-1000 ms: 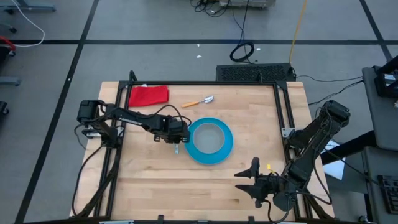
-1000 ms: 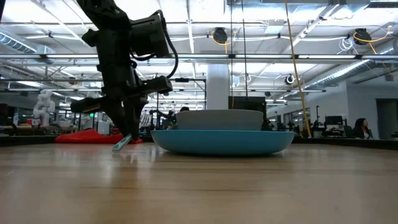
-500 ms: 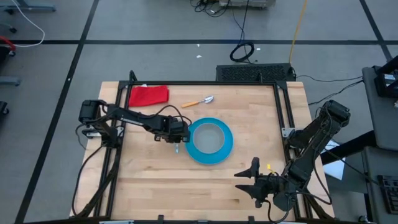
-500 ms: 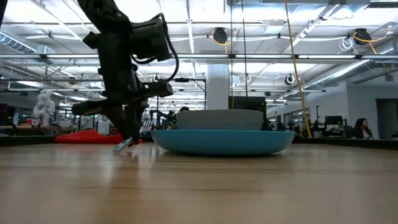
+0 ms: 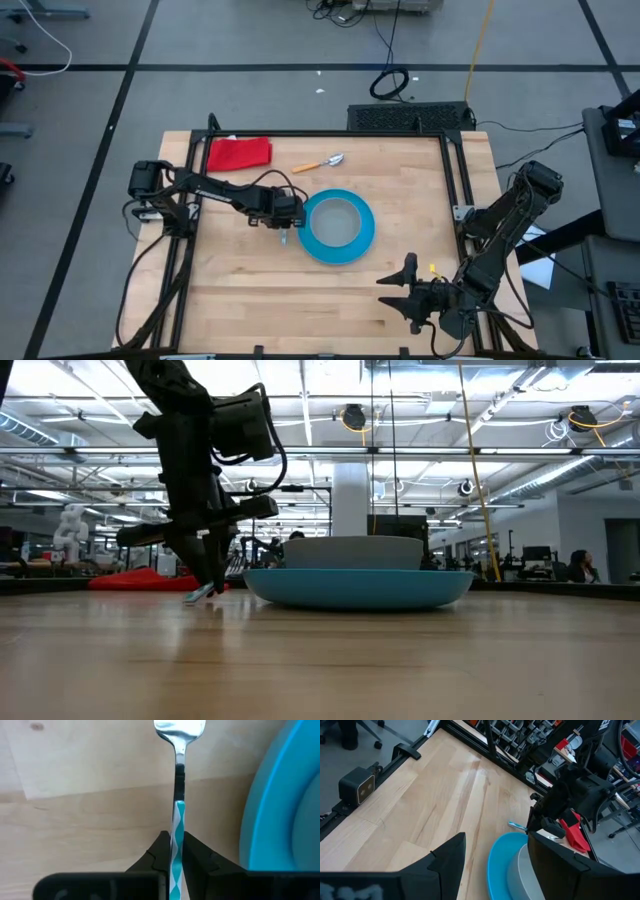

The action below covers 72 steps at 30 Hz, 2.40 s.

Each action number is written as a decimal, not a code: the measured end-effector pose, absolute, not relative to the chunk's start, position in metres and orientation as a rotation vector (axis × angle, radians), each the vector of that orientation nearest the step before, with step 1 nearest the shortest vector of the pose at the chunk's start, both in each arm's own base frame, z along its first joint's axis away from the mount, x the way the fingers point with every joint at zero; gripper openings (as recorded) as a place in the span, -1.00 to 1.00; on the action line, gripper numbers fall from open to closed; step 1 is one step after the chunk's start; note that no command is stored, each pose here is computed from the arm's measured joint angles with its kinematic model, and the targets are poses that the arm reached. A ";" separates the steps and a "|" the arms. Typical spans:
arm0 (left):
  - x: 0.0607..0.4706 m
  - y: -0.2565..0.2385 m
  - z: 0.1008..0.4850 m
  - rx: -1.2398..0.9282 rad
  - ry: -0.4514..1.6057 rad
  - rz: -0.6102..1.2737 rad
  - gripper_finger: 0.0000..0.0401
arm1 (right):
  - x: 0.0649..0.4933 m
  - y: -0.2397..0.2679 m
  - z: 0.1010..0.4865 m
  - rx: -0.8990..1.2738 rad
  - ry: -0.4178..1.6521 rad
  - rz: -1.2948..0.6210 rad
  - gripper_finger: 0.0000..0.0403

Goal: Set table place
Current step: Put the blue fork to the left of the blue plate, then put the orange spoon into the gray bowl

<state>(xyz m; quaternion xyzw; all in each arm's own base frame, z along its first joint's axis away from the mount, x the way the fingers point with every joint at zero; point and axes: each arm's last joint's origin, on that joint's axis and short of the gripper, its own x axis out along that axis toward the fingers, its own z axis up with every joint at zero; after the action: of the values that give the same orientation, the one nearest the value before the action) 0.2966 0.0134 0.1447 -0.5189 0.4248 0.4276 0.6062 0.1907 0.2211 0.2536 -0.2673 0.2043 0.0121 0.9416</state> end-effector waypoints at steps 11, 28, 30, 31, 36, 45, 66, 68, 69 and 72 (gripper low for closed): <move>0.296 0.011 0.145 -1.182 0.957 1.014 -0.77 | 0.191 0.221 0.254 -0.546 0.417 0.025 0.01; 0.297 0.003 0.145 -1.204 0.920 1.047 -0.76 | 0.191 0.221 0.254 -0.546 0.417 0.025 0.01; 0.297 0.001 0.145 -1.203 0.922 1.044 -0.76 | 0.191 0.221 0.254 -0.546 0.417 0.025 0.01; 0.297 0.000 0.145 -1.203 0.922 1.043 -0.76 | 0.191 0.221 0.254 -0.546 0.417 0.025 0.01; 0.297 -0.002 0.145 -1.194 0.894 1.064 -0.76 | 0.191 0.221 0.254 -0.546 0.417 0.025 0.01; 0.297 -0.002 0.145 -1.198 0.890 1.070 -0.76 | 0.191 0.221 0.254 -0.546 0.417 0.025 0.01; 0.297 -0.002 0.145 -1.204 0.870 1.088 -0.58 | 0.191 0.221 0.254 -0.550 0.417 0.026 0.01; 0.297 -0.001 0.145 -1.204 0.869 1.088 -0.57 | 0.191 0.221 0.254 -0.550 0.417 0.026 0.01; 0.297 -0.001 0.145 -1.203 0.868 1.089 -0.57 | 0.191 0.221 0.254 -0.550 0.417 0.026 0.01; 0.296 -0.001 0.145 -1.180 0.854 1.099 -0.57 | 0.191 0.221 0.253 -0.554 0.418 0.027 0.01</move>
<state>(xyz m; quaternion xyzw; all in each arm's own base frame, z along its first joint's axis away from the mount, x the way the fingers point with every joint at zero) 0.2964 -0.0008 0.1449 -0.5113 0.3703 0.4762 0.6121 0.1905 0.2210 0.2535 -0.2716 0.2049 0.0130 0.9402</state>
